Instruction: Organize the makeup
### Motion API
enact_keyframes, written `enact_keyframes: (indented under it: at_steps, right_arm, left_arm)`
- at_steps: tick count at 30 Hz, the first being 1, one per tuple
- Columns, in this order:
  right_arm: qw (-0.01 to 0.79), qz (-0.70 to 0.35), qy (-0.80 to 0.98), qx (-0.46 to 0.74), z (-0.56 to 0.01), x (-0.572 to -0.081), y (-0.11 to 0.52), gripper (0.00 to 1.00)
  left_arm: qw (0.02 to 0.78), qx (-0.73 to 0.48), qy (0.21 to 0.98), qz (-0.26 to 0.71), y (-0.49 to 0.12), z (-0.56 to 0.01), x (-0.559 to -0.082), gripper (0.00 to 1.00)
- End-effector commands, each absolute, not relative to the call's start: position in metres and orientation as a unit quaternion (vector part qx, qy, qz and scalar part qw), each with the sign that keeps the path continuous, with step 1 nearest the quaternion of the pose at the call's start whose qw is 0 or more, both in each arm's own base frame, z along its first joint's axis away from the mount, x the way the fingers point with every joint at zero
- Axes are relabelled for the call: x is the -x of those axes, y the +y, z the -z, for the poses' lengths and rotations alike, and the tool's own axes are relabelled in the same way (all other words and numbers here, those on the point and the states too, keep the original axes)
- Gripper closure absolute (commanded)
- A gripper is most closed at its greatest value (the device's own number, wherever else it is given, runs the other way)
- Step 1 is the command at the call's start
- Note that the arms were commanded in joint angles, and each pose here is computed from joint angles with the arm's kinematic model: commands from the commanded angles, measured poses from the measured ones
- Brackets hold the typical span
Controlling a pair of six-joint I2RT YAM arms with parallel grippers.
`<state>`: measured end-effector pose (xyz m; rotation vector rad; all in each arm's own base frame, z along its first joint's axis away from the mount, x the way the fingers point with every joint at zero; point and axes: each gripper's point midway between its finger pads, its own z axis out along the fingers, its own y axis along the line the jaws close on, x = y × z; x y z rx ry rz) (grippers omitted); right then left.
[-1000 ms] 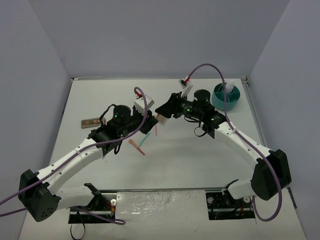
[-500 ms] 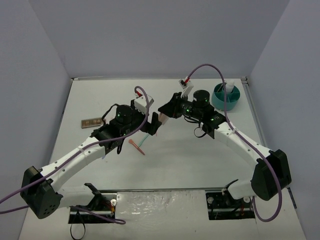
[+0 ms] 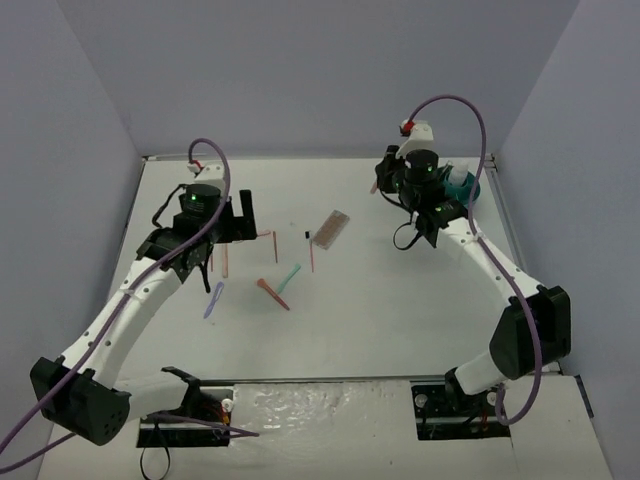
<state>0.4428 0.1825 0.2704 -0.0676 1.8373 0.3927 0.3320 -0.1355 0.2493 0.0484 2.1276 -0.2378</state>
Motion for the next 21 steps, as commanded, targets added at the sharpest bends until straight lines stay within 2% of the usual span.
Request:
enact_keyframes:
  at_steps: [1,10,21]
  right_arm:
    - [0.662,-0.021,0.746,-0.068,-0.298,-0.504,0.086,1.00]
    - [0.680,0.059,0.720,-0.122,-0.292,-0.562,0.006,1.00]
    - [0.668,0.091,0.725,-0.139,-0.259,-0.592,-0.024,1.00]
  left_arm:
    - [0.471,0.052,0.879,0.057,-0.079,-0.270,-0.306,0.03]
    - [0.473,0.066,0.878,0.027,-0.044,-0.251,-0.302,0.03]
    - [0.456,0.075,0.887,0.026,-0.036,-0.234,-0.301,0.03]
